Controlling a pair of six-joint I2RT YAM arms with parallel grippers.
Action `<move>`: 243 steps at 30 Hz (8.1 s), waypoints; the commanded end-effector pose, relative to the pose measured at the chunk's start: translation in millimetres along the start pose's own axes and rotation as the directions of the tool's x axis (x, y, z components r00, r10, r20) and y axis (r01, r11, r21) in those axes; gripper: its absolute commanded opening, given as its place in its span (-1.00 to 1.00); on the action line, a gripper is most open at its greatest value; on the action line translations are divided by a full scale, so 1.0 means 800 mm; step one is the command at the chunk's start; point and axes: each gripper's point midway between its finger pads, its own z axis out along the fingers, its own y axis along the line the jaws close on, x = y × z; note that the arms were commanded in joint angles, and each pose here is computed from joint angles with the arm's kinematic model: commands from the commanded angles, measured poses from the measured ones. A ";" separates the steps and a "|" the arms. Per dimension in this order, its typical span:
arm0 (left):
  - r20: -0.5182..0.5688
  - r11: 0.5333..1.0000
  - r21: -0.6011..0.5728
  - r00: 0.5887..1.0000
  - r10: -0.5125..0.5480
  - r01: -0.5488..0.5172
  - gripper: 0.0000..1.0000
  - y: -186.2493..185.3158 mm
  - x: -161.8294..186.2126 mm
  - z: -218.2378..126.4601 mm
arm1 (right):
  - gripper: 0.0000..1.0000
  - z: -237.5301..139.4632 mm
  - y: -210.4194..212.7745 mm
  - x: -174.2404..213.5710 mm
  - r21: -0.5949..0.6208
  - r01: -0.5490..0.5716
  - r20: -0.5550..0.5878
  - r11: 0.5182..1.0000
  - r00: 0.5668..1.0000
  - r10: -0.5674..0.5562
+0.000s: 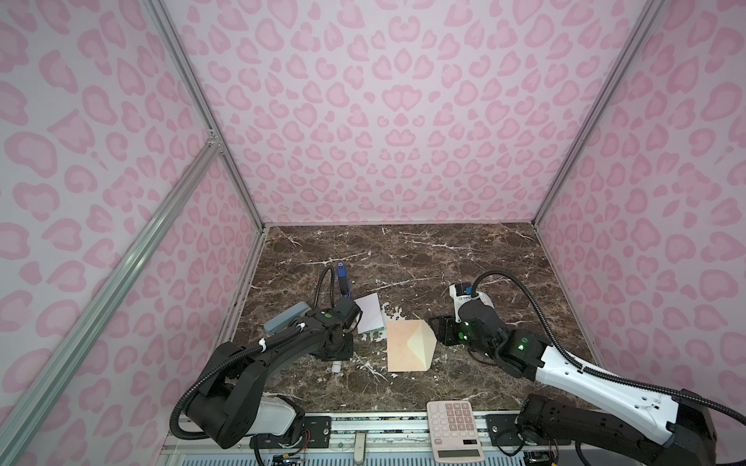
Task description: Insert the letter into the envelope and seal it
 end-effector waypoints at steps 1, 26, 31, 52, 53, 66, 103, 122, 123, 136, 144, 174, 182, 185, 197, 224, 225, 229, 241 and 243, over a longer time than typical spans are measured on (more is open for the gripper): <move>-0.010 1.000 0.001 1.000 0.008 -0.008 -0.33 0.000 0.002 0.005 | 0.14 0.002 0.000 -0.003 0.001 -0.004 0.018 1.000 1.000 0.004; 0.285 0.951 0.154 0.934 0.216 -0.267 -0.55 -0.083 -0.048 -0.104 | 0.14 -0.015 0.009 -0.030 -0.011 -0.003 0.080 1.000 0.997 0.004; 0.423 0.927 0.214 0.885 0.195 -0.306 -0.59 -0.108 -0.071 -0.158 | 0.14 -0.028 0.013 -0.051 -0.007 0.011 0.134 1.000 0.991 -0.010; 0.080 0.980 0.131 0.987 0.143 -0.152 -0.59 -0.066 -0.007 -0.028 | 0.14 0.005 0.012 -0.028 0.002 0.017 0.060 1.000 0.998 -0.017; 0.075 0.982 0.126 0.988 0.133 -0.141 -0.59 -0.063 -0.006 -0.025 | 0.14 0.009 0.014 -0.026 -0.001 0.020 0.052 1.000 0.998 -0.020; -0.003 0.988 0.132 0.997 0.083 -0.081 -0.51 -0.047 0.010 0.005 | 0.17 0.110 0.076 -0.006 -0.048 0.061 -0.205 0.997 0.976 -0.069; 0.164 0.974 0.211 0.985 0.043 -0.078 0.36 -0.046 -0.012 -0.064 | -0.08 0.267 0.093 0.047 -0.056 -0.059 -0.403 0.997 0.914 0.031; 0.277 0.954 0.283 0.961 0.013 -0.095 0.40 -0.051 -0.029 -0.110 | -0.95 0.260 0.105 0.030 -0.112 -0.145 -0.380 0.983 0.920 0.092; 0.291 0.952 0.290 0.957 0.010 -0.098 0.40 -0.051 -0.031 -0.114 | -1.00 0.256 0.106 0.026 -0.120 -0.148 -0.375 0.982 0.922 0.094; 0.493 0.782 0.608 0.837 -0.237 -0.137 0.48 -0.062 -0.096 -0.207 | -1.00 0.141 0.134 -0.074 -0.295 -0.192 -0.197 0.936 0.971 0.137; 0.500 0.614 0.756 0.806 -0.316 -0.228 0.55 -0.104 -0.129 -0.244 | -1.00 0.055 0.133 -0.114 -0.367 -0.183 -0.100 0.912 0.982 0.157; 0.463 0.221 0.885 0.818 -0.342 -0.409 0.35 -0.185 -0.159 -0.308 | -1.00 -0.007 0.146 -0.131 -0.504 -0.233 -0.067 0.832 0.971 0.231; 0.478 0.212 0.878 0.813 -0.333 -0.430 -0.04 -0.188 -0.154 -0.316 | -1.00 0.002 0.118 -0.121 -0.452 -0.248 -0.062 0.857 0.967 0.247; 0.483 0.215 0.875 0.812 -0.327 -0.433 -0.23 -0.190 -0.153 -0.316 | -0.98 0.007 0.115 -0.117 -0.444 -0.249 -0.070 0.861 0.967 0.244; 0.493 0.233 0.868 0.812 -0.312 -0.438 -0.91 -0.195 -0.152 -0.318 | 0.09 -0.005 0.105 -0.110 -0.473 -0.210 -0.075 0.855 0.977 0.199; 0.432 0.074 0.900 0.856 -0.285 -0.429 -0.91 -0.229 -0.136 -0.326 | -0.17 -0.013 0.158 -0.096 -0.749 -0.169 -0.099 0.641 0.985 0.143; 0.433 0.077 0.900 0.855 -0.286 -0.430 -0.91 -0.228 -0.135 -0.326 | -0.23 -0.012 0.158 -0.095 -0.747 -0.173 -0.102 0.642 0.984 0.145; 0.438 0.090 0.898 0.853 -0.284 -0.431 -0.91 -0.227 -0.135 -0.323 | -0.44 -0.011 0.154 -0.096 -0.736 -0.175 -0.100 0.653 0.984 0.150; 0.444 0.185 0.895 0.850 -0.282 -0.406 0.07 -0.219 -0.136 -0.310 | -1.00 -0.001 0.121 -0.093 -0.628 -0.177 -0.074 0.758 0.983 0.169; 0.465 0.234 0.882 0.839 -0.282 -0.410 0.23 -0.213 -0.135 -0.309 | -1.00 0.000 0.110 -0.088 -0.583 -0.163 -0.068 0.796 0.986 0.153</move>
